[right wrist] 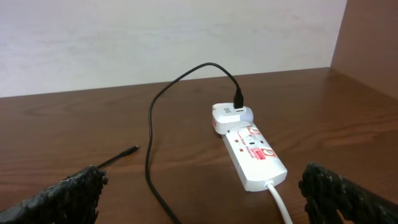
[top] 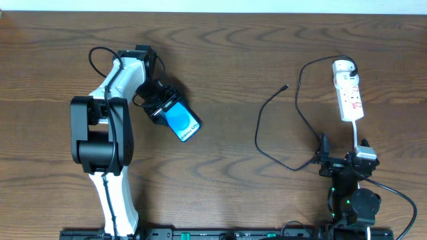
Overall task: Plug charger to phone and switch on socket
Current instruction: 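Lift the phone with the left gripper and tilt it upright toward center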
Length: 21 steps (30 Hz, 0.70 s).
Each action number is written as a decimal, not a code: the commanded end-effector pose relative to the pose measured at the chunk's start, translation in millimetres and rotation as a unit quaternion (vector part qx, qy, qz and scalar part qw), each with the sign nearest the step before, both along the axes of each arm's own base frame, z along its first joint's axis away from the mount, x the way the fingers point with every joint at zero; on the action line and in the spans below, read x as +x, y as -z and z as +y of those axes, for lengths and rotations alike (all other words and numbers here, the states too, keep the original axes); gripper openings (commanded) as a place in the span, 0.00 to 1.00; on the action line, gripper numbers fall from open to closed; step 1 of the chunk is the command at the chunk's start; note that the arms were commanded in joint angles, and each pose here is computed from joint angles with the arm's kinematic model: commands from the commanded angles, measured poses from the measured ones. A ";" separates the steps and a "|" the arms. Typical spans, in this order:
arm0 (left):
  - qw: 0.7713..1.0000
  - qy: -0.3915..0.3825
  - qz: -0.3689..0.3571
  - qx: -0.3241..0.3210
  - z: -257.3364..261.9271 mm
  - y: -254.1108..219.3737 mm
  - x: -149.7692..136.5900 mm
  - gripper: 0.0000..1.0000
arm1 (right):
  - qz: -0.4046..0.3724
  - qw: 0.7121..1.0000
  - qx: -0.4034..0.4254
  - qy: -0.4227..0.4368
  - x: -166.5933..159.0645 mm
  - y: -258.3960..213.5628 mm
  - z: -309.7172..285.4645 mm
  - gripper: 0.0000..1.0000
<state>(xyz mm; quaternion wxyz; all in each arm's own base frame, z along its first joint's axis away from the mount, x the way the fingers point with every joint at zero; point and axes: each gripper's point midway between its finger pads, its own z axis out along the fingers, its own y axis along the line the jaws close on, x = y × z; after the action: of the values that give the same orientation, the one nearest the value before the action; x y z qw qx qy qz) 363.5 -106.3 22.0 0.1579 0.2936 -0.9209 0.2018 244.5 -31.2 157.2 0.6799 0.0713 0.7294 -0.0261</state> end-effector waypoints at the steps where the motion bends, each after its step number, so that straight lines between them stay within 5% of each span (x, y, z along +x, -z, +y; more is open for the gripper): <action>1: 0.997 0.021 0.002 -0.068 -18.6 -7.8 -6.2 0.62 | -0.001 1.000 0.006 0.002 -0.3 0.4 -1.1 0.99; 21: 0.971 0.050 0.010 -0.234 -55.4 -53.2 -26.0 0.62 | -0.001 1.000 0.006 0.002 -0.3 0.4 -1.0 0.99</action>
<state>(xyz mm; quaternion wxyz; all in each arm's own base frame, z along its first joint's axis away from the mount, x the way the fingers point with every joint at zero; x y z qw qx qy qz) 343.3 -152.4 64.2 0.2243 0.2158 -0.8781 0.3634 244.5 -31.2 157.3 0.6800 0.0713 0.7292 -0.0261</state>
